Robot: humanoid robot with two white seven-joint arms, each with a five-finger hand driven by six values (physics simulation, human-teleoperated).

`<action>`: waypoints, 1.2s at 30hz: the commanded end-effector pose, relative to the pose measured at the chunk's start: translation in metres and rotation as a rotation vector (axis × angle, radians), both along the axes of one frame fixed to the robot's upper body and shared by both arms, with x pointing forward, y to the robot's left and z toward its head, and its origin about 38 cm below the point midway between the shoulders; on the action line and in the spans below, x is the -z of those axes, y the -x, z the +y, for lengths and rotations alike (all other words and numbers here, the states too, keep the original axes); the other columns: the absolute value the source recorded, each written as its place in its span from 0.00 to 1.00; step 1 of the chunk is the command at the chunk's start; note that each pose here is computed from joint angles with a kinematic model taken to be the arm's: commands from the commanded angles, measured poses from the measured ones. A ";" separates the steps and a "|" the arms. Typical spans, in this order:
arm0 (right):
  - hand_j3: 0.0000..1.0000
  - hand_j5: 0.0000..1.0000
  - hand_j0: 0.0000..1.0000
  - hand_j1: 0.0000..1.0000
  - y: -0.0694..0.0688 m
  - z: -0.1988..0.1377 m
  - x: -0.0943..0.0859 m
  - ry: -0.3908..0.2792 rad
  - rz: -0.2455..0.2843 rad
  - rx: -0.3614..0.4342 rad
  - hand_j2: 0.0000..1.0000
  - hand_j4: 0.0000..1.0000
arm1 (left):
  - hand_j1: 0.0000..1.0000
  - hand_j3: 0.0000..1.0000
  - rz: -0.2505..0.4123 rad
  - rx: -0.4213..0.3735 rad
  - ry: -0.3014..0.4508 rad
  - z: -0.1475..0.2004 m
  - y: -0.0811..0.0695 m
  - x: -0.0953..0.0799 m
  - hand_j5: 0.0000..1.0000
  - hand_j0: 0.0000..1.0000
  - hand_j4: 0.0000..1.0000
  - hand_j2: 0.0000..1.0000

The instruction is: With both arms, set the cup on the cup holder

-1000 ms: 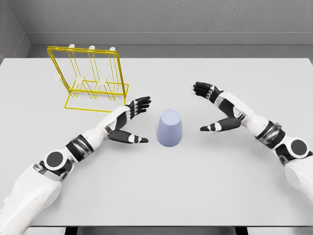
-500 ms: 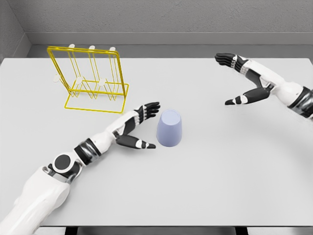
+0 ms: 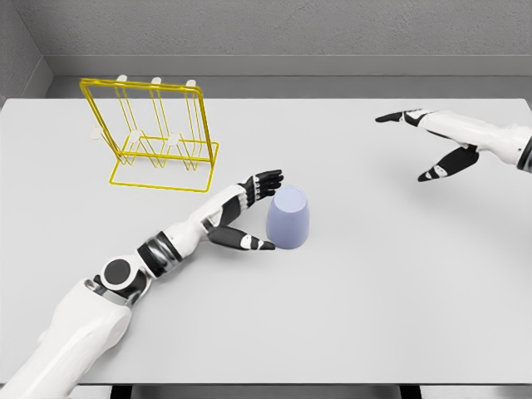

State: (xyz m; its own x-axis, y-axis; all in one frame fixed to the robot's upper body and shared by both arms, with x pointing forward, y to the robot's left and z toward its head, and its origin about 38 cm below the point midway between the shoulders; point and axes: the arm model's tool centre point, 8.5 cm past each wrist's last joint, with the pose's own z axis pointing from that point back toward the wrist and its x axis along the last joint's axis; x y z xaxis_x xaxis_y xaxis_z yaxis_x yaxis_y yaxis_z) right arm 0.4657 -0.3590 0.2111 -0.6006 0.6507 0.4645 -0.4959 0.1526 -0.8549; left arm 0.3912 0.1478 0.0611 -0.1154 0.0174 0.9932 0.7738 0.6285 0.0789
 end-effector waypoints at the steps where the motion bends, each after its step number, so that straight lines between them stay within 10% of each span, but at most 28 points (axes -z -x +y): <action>1: 1.00 1.00 1.00 1.00 0.000 -0.002 0.000 0.001 0.002 0.007 1.00 1.00 | 1.00 1.00 0.002 0.001 0.005 -0.001 0.000 0.000 1.00 1.00 1.00 1.00; 28: 1.00 1.00 1.00 1.00 -0.004 -0.010 0.002 -0.006 0.009 0.038 1.00 1.00 | 1.00 1.00 -0.007 0.025 0.035 -0.027 0.002 -0.003 1.00 1.00 1.00 1.00; 36: 1.00 1.00 1.00 1.00 -0.004 -0.011 0.005 -0.007 0.015 0.044 1.00 1.00 | 0.81 0.81 -0.007 0.028 0.043 -0.031 0.002 -0.004 0.81 0.81 0.81 0.81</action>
State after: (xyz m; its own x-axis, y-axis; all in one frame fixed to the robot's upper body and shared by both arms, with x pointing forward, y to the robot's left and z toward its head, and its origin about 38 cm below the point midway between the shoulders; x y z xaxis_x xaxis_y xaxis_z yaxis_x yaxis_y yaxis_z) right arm 0.4696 -0.3695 0.2056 -0.5678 0.6740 0.4726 -0.5013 0.1722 -0.8480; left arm 0.3891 0.1180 0.0640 -0.1235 0.0556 0.9908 0.7903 0.6094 0.0644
